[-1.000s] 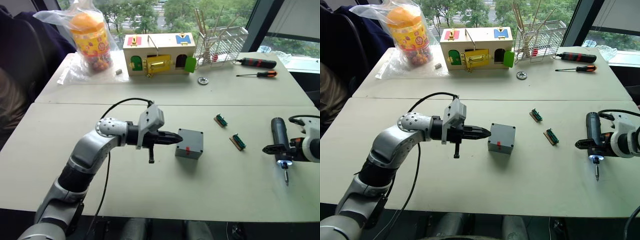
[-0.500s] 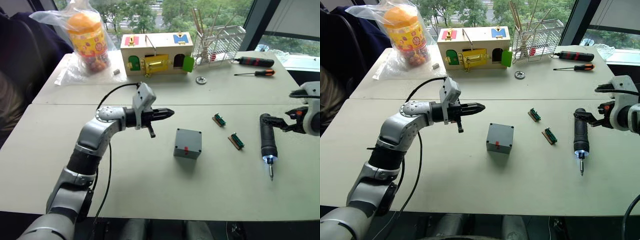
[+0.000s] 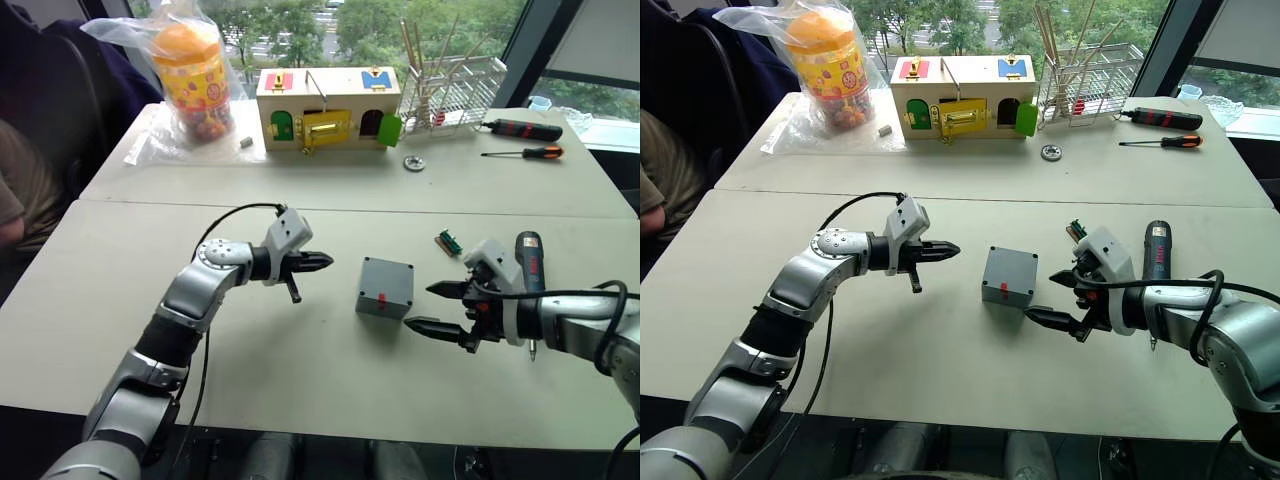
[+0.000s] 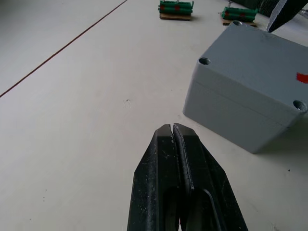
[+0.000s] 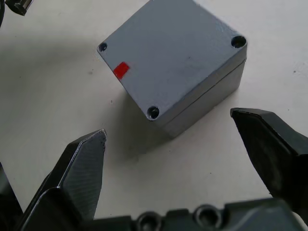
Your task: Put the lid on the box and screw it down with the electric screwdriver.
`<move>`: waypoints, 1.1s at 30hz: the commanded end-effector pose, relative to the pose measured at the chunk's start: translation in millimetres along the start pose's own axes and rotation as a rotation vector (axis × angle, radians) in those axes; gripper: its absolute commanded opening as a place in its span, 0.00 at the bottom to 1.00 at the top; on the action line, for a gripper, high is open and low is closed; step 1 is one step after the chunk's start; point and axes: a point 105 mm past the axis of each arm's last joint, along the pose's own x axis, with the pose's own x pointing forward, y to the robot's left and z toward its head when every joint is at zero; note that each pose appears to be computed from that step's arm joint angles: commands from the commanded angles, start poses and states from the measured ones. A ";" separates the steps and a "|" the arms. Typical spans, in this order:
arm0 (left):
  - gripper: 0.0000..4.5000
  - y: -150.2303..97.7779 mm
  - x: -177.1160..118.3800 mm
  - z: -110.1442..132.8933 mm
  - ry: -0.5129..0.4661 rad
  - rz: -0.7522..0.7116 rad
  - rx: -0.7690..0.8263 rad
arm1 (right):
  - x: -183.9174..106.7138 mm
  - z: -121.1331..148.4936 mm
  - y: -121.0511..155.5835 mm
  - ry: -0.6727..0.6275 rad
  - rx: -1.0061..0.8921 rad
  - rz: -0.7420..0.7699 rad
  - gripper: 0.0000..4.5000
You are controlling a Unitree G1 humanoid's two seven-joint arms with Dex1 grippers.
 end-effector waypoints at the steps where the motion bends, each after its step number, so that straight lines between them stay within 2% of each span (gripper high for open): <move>1: 0.00 -14.0 9.0 9.9 -0.033 -0.043 0.025 | -0.1 8.6 8.0 -0.050 -0.027 0.008 0.99; 8: 0.00 -18.3 28.3 9.6 -0.029 -0.081 0.043 | 18.8 5.9 22.3 -0.043 -0.022 0.062 0.99; 19: 0.00 -3.9 61.3 17.0 -0.032 -0.091 0.104 | 32.9 10.9 60.9 -0.066 -0.006 0.234 0.99; 22: 0.00 12.0 56.1 15.2 -0.007 -0.023 0.134 | 27.1 8.1 47.0 -0.034 -0.038 0.156 0.99; 25: 0.00 33.8 31.9 12.4 0.042 0.071 0.172 | 17.3 0.8 21.6 0.024 -0.091 0.047 0.99; 27: 0.00 35.5 17.1 13.0 0.051 0.077 0.176 | 14.6 -3.8 9.4 0.049 -0.118 0.011 0.99; 30: 0.00 19.6 1.1 18.0 0.013 0.021 0.122 | 15.5 -6.8 -7.7 0.058 -0.158 -0.032 0.99; 33: 0.00 -11.3 -11.9 15.9 0.007 -0.082 0.064 | 21.9 -1.1 -17.9 0.030 -0.206 -0.030 0.99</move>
